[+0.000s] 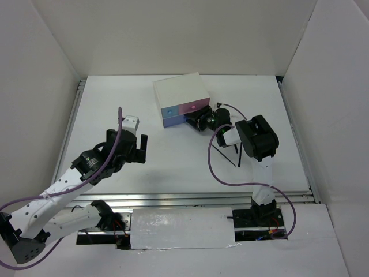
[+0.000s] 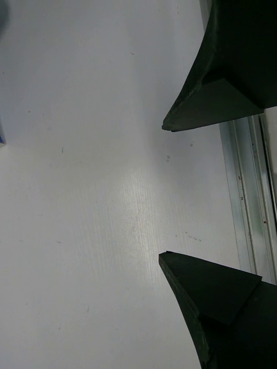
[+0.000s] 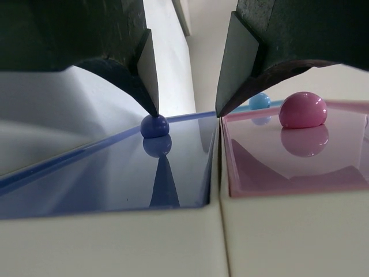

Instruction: Organize the makeup

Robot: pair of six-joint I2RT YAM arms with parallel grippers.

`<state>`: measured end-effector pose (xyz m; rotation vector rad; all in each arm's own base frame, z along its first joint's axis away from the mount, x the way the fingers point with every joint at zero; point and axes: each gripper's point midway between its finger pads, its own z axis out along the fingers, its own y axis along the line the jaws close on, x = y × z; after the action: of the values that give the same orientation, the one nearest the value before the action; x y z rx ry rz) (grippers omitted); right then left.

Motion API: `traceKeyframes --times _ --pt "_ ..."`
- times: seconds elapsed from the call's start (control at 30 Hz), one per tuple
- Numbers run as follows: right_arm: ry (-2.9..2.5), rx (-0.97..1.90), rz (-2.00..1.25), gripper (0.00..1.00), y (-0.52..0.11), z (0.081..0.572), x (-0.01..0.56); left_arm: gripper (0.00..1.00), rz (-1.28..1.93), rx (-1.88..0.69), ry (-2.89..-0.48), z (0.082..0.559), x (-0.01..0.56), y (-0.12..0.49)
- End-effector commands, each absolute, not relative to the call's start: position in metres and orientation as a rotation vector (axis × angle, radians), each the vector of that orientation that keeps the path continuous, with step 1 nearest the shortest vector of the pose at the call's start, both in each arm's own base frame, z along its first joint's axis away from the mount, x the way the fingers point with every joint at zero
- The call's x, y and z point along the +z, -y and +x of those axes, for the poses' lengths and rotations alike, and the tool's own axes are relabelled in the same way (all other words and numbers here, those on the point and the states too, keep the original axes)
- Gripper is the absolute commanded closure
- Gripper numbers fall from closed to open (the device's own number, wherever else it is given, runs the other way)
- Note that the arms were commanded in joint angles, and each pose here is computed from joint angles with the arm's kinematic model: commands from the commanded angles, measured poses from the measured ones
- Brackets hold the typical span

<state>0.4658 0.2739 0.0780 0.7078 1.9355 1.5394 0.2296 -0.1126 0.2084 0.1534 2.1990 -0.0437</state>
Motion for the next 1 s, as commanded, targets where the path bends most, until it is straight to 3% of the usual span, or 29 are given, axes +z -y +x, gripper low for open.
traceKeyframes --times 0.0,0.97 --pt "-1.981 1.522 0.726 0.48 -0.279 0.468 0.065 0.01 0.156 -0.067 -2.162 0.235 0.216 0.116" --pt "-2.004 1.525 0.785 0.52 -0.286 0.481 0.059 0.01 0.185 -0.093 -2.17 0.234 0.214 0.122"
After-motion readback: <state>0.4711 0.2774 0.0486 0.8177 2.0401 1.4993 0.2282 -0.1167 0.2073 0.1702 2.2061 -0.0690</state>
